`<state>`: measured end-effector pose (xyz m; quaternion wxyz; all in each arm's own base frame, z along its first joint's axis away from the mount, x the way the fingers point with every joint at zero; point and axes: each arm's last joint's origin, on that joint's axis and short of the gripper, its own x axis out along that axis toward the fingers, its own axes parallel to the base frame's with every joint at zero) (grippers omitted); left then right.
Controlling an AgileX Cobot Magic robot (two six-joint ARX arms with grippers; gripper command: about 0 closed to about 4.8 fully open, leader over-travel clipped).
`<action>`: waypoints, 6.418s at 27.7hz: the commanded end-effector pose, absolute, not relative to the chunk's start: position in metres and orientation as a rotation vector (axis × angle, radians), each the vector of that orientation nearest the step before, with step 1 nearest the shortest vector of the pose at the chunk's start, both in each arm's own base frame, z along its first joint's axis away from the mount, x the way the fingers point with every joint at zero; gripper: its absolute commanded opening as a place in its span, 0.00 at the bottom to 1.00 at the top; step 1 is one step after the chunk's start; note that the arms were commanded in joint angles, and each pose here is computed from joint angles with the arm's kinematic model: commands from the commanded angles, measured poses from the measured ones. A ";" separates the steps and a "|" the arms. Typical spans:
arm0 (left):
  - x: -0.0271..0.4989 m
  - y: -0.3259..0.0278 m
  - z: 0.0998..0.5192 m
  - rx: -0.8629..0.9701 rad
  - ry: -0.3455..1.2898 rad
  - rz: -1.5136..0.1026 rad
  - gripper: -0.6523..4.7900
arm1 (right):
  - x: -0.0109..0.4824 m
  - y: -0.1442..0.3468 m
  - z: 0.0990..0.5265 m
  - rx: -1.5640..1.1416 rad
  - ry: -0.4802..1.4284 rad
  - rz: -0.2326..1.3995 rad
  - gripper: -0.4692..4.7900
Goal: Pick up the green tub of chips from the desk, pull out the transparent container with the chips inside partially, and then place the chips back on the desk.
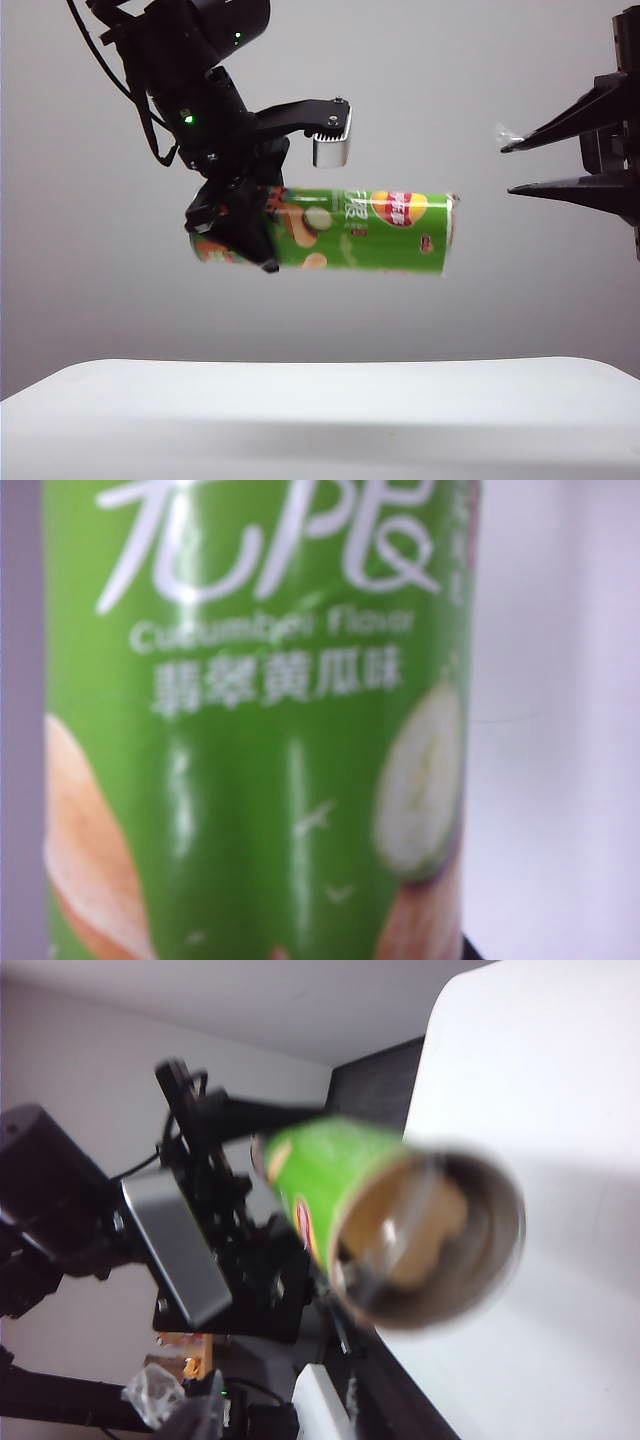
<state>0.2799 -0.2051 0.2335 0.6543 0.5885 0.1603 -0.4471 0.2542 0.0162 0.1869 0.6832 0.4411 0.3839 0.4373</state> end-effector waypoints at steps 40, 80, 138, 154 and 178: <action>0.258 -0.232 0.253 1.265 0.145 -1.133 0.60 | 0.262 0.041 0.183 0.979 0.893 1.058 0.38; 0.276 -0.210 0.253 1.195 0.292 -0.968 0.60 | 0.266 -0.009 0.187 0.954 0.716 0.948 0.08; 0.272 -0.219 0.250 1.091 0.214 -1.135 0.60 | 0.272 0.030 0.197 0.877 0.764 1.090 0.07; 0.278 -0.202 0.244 1.091 0.380 -1.034 0.60 | 0.273 0.025 0.197 0.839 0.716 1.062 0.07; 0.283 -0.194 0.244 1.088 0.434 -0.946 0.60 | 0.273 0.011 0.193 0.823 0.692 1.014 0.07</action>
